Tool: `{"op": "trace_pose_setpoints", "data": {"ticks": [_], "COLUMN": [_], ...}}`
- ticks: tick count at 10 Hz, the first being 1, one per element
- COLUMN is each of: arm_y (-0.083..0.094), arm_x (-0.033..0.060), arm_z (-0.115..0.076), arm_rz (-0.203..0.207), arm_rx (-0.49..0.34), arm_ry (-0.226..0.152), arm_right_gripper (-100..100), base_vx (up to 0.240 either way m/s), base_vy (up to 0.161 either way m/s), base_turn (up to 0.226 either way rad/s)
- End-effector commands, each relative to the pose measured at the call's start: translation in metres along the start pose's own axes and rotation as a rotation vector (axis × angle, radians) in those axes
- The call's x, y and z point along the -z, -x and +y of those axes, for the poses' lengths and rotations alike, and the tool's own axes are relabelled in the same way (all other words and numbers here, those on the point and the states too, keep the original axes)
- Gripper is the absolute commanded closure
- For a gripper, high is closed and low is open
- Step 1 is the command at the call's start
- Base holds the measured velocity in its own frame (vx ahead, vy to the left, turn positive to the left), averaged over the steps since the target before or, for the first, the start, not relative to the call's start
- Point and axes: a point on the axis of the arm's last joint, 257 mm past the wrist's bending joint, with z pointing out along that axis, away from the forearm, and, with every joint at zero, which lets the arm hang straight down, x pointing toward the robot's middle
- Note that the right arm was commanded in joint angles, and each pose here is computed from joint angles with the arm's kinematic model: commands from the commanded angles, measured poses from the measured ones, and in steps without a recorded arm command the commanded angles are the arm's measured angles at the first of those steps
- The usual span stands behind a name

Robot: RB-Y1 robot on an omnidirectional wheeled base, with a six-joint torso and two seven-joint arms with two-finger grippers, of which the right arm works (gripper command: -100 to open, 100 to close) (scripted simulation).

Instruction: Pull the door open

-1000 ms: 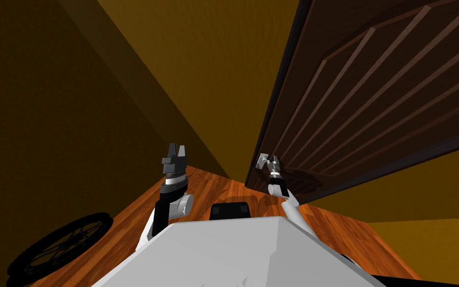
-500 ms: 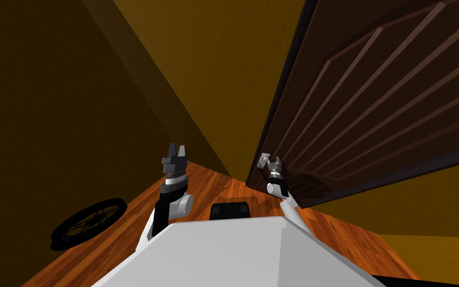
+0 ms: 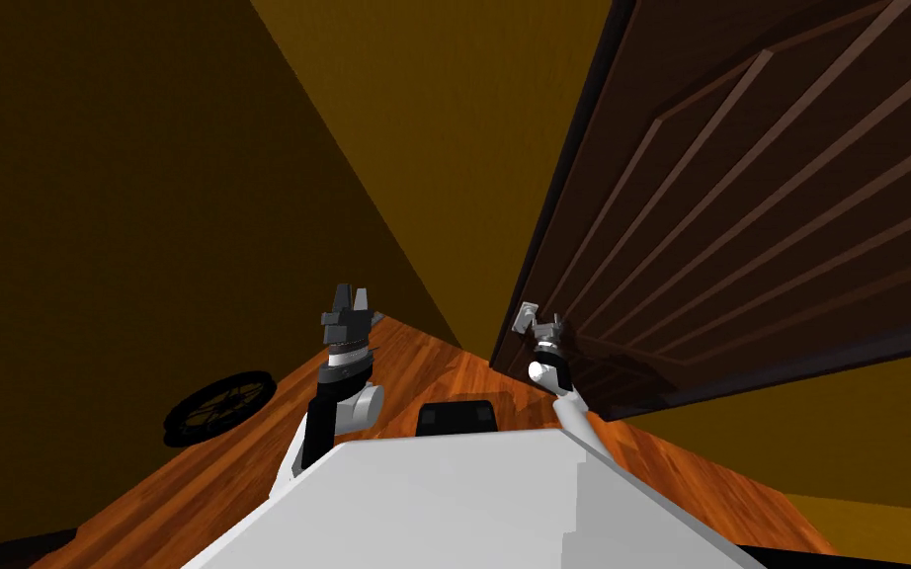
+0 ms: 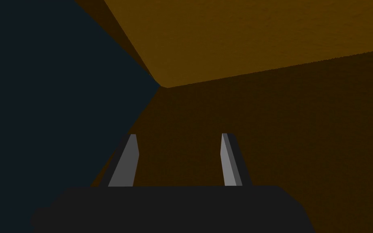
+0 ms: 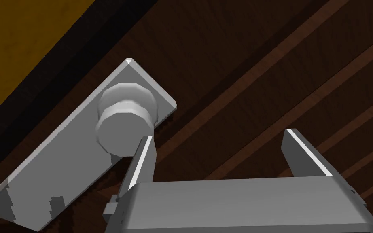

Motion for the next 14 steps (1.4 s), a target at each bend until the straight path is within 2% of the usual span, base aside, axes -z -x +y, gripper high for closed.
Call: {"op": "trace_pose_setpoints", "data": {"ticks": [1,2,3,4,6,7,9,10,14], "arm_y": [0.007,0.009,0.013,0.014,0.023,0.024,0.032,0.033,0.047], "arm_x": [0.0012,0.0013,0.0022,0.0023,0.0046,0.0048,0.0076,0.0078,0.0139], "arm_z": [-0.001,0.0,-0.001,0.0,-0.002,-0.002,-0.004,-0.004,-0.01], "arm_rz": [-0.035,-0.045,-0.069,-0.072,-0.118,-0.124,-0.166,-0.171,-0.245], "arm_rx": [-0.097,-0.113,-0.178,-0.184,-0.31,-0.321,-0.441,-0.449,-0.669], "arm_ry": [0.006,0.009,0.014,0.015,0.028,0.03,0.044,0.046,0.077], "arm_right_gripper": [-100,-100,-100,-100,-100,-100,-100,-100,-100], "base_vx": [-0.101,-0.07,-0.074,-0.061,-0.083,-0.086,-0.089,-0.079,-0.097], "base_vy": [-0.029,-0.026,-0.025,-0.019,-0.021,-0.024,-0.012,-0.01,-0.017], "base_turn": [0.213,0.075,0.115,0.086,0.18,0.07,0.167,0.076,0.188]}}
